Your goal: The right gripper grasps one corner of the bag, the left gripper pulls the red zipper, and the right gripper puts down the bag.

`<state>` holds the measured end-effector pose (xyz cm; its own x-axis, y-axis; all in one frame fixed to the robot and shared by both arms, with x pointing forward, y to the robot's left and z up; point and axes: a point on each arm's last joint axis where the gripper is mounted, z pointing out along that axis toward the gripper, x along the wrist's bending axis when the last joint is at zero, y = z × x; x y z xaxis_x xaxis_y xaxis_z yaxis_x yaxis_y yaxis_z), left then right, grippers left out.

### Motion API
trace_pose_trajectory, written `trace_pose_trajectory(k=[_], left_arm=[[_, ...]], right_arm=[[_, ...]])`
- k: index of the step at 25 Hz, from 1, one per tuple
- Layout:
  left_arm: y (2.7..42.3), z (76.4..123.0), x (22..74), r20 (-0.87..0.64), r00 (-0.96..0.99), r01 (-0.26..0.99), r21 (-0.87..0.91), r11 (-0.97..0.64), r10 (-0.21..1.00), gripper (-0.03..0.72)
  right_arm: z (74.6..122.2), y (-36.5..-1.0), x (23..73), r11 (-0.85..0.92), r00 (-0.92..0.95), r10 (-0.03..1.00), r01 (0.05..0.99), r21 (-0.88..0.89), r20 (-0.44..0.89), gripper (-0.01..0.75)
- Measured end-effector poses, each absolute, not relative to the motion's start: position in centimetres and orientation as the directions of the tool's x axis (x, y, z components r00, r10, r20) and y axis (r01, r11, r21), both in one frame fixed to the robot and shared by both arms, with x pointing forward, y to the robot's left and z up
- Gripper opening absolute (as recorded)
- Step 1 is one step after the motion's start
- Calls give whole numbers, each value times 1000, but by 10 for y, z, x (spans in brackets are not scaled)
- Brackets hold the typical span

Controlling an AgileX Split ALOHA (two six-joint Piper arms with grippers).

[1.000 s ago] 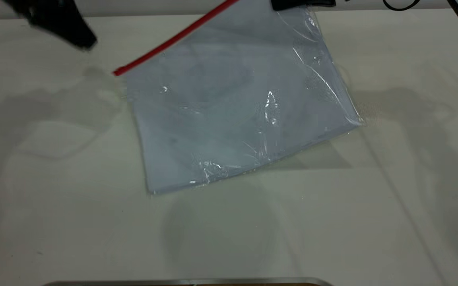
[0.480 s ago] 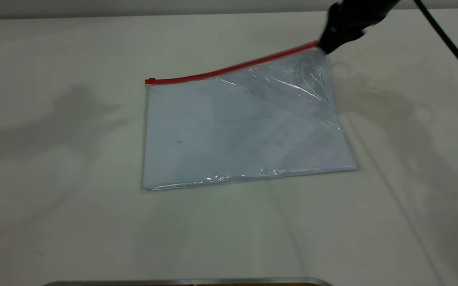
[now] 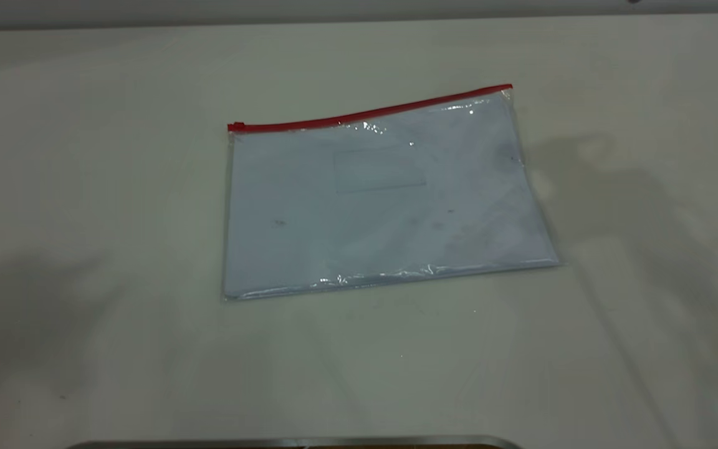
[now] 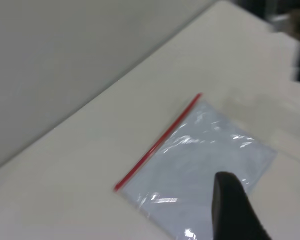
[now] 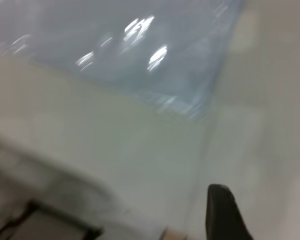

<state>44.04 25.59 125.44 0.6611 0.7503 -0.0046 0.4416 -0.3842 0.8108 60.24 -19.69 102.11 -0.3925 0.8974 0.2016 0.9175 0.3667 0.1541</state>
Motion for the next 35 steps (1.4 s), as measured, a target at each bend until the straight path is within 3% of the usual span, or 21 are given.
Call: trace_pose_trajectory(k=[6,13,18,24,30,35], left_arm=[[273,1246,392,-22,422,588,767,-255,907,405],[290,1178,351,11,231,750,635,-185,973,405],[297,1110,330,5,131,866,486,-117,991,405],[297,1051,300,-9,119,911,398,-105,993,405],[296,1028,281,-7,108,890,445,-94,994,405],[296,1030,273,2,107,854,512,-93,994,405]], right_arm=[[1078,-187,565,360,-430,865,891,275,261,368],[1104,-199,493,363,-450,856,874,323,256,357],[1087,-221,430,368,-435,874,884,288,218,357],[1048,-251,368,380,-412,906,892,245,93,357],[1015,-268,327,370,-395,919,877,305,19,357],[1021,-273,313,335,-373,928,839,428,3,357]])
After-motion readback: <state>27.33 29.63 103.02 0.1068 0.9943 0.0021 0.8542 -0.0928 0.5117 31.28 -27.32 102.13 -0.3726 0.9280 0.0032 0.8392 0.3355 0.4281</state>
